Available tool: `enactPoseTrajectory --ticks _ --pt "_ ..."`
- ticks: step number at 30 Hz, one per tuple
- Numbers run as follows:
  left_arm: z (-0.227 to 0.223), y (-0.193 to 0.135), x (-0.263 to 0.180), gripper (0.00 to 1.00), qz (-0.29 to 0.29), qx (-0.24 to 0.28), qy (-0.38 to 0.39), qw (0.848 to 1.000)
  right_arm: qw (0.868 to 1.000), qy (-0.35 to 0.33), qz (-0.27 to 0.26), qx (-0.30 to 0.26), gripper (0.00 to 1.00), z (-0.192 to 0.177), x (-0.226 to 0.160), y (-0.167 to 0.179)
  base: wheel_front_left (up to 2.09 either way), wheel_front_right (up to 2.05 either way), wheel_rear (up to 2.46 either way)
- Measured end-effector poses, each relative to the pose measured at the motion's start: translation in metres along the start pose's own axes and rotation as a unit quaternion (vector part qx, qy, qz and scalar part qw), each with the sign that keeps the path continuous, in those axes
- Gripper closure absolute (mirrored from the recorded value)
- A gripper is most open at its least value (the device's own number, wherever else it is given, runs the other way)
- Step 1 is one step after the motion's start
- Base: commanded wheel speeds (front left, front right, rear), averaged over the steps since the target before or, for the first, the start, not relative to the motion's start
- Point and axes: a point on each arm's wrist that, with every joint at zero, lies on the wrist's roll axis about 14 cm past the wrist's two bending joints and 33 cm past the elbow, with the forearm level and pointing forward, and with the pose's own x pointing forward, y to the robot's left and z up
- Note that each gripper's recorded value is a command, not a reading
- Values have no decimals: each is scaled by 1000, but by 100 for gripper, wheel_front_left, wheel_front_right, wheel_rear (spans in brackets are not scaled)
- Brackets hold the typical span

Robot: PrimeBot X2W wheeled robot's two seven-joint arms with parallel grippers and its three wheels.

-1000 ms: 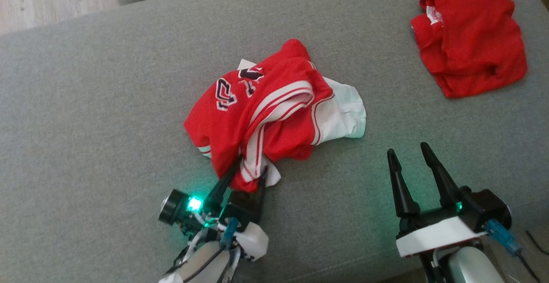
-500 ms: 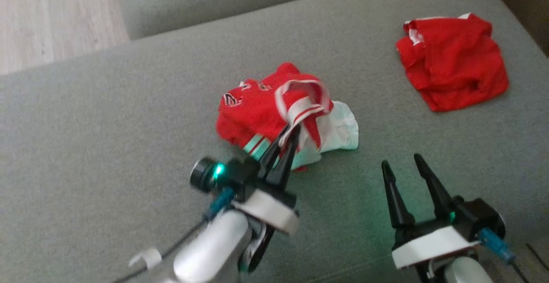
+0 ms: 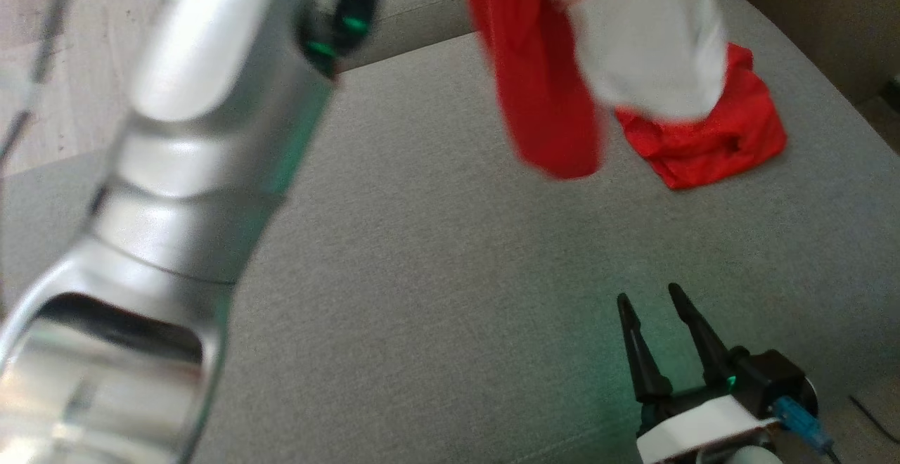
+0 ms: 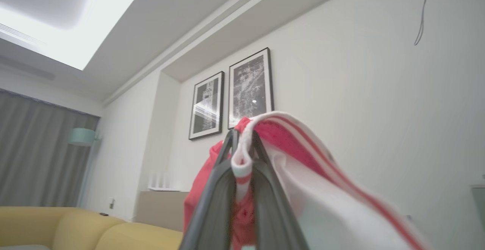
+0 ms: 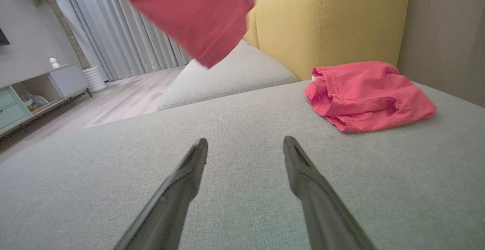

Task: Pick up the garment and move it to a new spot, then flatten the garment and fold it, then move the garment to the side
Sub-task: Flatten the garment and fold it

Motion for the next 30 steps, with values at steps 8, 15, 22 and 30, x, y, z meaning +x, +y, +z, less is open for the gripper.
enactPoseTrajectory --ticks 8,15,22,30 --pt "-123 156 -200 100 231 38 229 945 1000 7 9 6 0 -3 10 7 0 0 0" --pt "-180 166 -381 0 333 17 387 860 1000 13 24 4 0 -5 27 15 0 0 0" --pt "-158 186 -399 0 362 76 380 848 1000 13 28 2 0 -5 33 16 0 0 0" --pt "-166 160 -316 0 145 161 384 898 999 36 36 2 0 -18 39 21 0 0 0"
